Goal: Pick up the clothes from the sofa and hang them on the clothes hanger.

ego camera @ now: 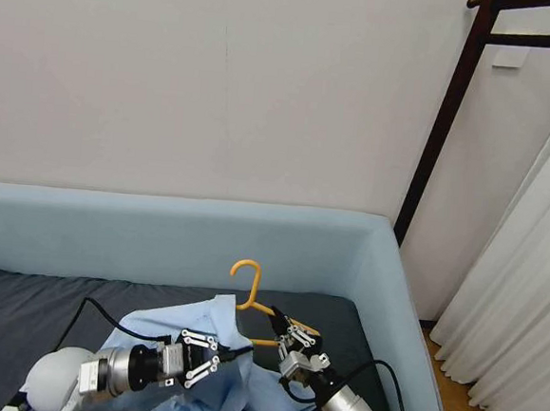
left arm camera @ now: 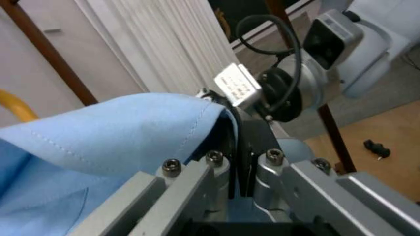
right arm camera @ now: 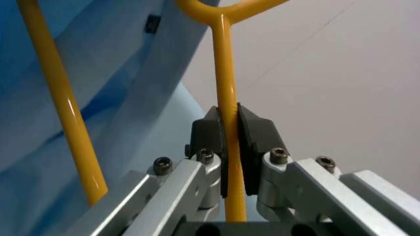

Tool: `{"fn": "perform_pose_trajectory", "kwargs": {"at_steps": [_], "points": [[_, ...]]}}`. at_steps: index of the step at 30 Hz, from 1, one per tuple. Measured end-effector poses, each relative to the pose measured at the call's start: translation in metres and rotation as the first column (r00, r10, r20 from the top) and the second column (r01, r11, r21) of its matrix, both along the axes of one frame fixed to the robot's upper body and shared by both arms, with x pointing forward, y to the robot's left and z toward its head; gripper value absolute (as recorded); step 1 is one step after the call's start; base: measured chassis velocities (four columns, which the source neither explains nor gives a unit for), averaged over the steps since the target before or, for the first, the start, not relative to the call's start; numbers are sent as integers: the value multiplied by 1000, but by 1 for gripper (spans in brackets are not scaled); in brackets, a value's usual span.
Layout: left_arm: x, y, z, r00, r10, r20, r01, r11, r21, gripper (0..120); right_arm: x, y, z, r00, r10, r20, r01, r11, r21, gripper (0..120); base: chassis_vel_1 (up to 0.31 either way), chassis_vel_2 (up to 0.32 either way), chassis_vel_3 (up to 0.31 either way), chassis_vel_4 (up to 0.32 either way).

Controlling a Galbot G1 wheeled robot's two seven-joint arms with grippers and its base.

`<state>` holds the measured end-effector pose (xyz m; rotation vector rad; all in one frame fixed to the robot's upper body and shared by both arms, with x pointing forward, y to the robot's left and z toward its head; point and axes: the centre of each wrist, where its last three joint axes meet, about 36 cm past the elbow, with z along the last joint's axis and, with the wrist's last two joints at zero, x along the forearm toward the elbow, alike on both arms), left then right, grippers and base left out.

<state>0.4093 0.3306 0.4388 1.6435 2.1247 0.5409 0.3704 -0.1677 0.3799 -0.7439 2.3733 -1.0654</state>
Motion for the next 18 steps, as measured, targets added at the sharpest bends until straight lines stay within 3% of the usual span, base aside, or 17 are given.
{"fn": "perform_pose_trajectory", "kwargs": {"at_steps": [9,18], "points": [[-6,-2,-3,999,-38,14,37,999,36,0,9,-3,10,998,-61,18,60,998,16,5,0,0,0,0],[2,23,7,994,18,106,-27,996,90,0,10,-16,22,992,-116,50,115,993,25,5,0,0,0,0]]}}
